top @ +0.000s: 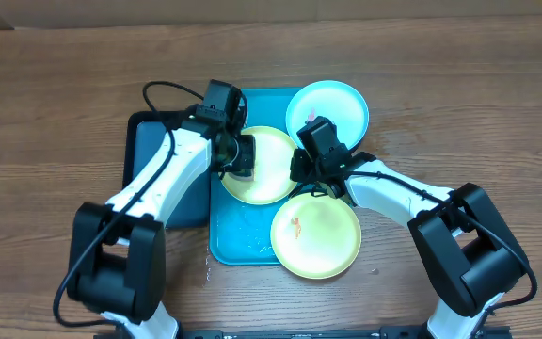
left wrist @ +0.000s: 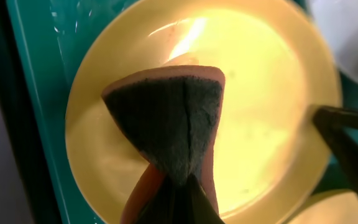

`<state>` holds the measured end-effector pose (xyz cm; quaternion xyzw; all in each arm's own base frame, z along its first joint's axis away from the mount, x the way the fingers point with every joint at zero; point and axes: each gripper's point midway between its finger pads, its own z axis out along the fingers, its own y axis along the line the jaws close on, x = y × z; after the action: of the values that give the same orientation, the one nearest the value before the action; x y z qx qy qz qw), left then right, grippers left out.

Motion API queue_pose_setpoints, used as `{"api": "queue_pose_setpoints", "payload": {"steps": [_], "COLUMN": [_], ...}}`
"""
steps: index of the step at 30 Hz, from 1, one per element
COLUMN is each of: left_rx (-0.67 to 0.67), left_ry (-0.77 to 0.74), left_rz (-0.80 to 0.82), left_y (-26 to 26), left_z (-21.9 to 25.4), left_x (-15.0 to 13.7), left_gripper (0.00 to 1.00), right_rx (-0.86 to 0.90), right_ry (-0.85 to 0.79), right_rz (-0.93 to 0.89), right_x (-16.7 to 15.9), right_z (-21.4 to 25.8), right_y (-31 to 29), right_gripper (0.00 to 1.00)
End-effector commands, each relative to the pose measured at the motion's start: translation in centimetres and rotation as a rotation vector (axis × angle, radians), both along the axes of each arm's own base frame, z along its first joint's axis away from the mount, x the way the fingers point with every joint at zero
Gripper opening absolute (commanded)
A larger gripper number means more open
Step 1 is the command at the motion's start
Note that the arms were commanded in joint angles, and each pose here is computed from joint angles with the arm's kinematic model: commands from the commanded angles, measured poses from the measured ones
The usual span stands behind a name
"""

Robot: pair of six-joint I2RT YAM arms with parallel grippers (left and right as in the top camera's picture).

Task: Clean dirty plates on tray and stack at the side
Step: 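Scrub the upper yellow plate with the sponge in the left gripper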

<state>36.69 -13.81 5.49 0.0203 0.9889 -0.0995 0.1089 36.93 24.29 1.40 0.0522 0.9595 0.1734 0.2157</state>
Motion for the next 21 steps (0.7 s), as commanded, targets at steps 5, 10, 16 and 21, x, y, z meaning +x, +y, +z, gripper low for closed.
{"api": "queue_pose_setpoints", "payload": {"steps": [5, 10, 16, 21], "left_rx": [0.076, 0.036, -0.275, -0.266], "left_ry": [0.126, 0.174, 0.160, 0.114], "left_rz": [0.004, 0.006, -0.085, -0.074], "left_y": [0.8, 0.1, -4.6, -2.9], "left_z": [-4.9, -5.7, -3.0, 0.7], "left_x": [-1.1, -1.7, -0.7, 1.7], "left_gripper": [0.04, 0.04, 0.04, 0.04], "right_rx": [-0.005, -0.004, -0.004, -0.005], "right_ry": [0.002, 0.001, 0.001, 0.002], "right_rz": [0.000, 0.000, 0.000, 0.000], "right_x": [-0.2, -0.1, -0.1, -0.2], "right_z": [-0.3, -0.3, -0.3, -0.3], "right_y": [0.1, 0.1, 0.1, 0.1], "right_gripper": [0.04, 0.04, 0.04, 0.04]}}
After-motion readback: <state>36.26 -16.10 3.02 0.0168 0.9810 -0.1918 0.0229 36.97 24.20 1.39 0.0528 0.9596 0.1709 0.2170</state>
